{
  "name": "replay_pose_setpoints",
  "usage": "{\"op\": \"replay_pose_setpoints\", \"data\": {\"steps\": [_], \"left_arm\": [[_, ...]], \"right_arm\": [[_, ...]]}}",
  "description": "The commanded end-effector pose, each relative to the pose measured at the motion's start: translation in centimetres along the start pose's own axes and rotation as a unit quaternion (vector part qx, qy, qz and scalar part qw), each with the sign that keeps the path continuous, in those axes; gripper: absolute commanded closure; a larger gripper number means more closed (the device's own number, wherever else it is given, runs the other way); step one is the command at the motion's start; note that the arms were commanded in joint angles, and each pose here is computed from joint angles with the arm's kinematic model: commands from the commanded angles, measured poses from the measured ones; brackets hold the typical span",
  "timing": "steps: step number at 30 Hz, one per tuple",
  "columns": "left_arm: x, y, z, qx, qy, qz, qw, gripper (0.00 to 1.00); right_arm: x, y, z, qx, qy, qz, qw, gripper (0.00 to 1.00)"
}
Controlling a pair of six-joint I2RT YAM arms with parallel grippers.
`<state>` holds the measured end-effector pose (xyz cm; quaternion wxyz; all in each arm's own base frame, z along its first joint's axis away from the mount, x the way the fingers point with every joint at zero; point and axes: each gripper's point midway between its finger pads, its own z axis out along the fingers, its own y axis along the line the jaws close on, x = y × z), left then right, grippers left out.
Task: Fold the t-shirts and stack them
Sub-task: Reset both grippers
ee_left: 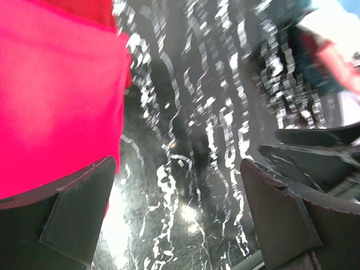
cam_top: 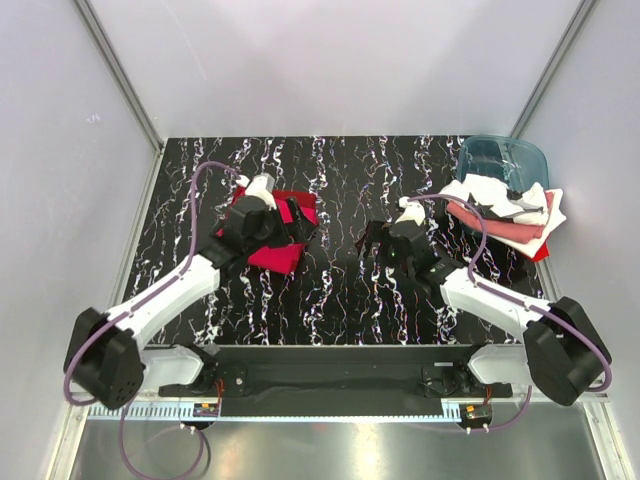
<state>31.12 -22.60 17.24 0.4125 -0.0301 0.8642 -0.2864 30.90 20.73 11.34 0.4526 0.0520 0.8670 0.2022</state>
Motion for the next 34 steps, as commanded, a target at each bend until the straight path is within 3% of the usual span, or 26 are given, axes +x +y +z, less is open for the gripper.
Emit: {"op": "replay_pose_setpoints", "data": {"steps": [1, 34], "left_arm": [[-4.1, -2.3, -1.9, 0.045, -0.083, 0.034, 0.995, 0.01], [-4.7, -2.1, -2.9, 0.047, -0.11, 0.041, 0.992, 0.01]], "right_arm": [[-3.5, 0.7, -0.6, -0.01, -0.07, 0.0, 0.998, 0.0], [-4.4, 0.7, -1.4, -0.012, -0.09, 0.006, 0.996, 0.0]]}}
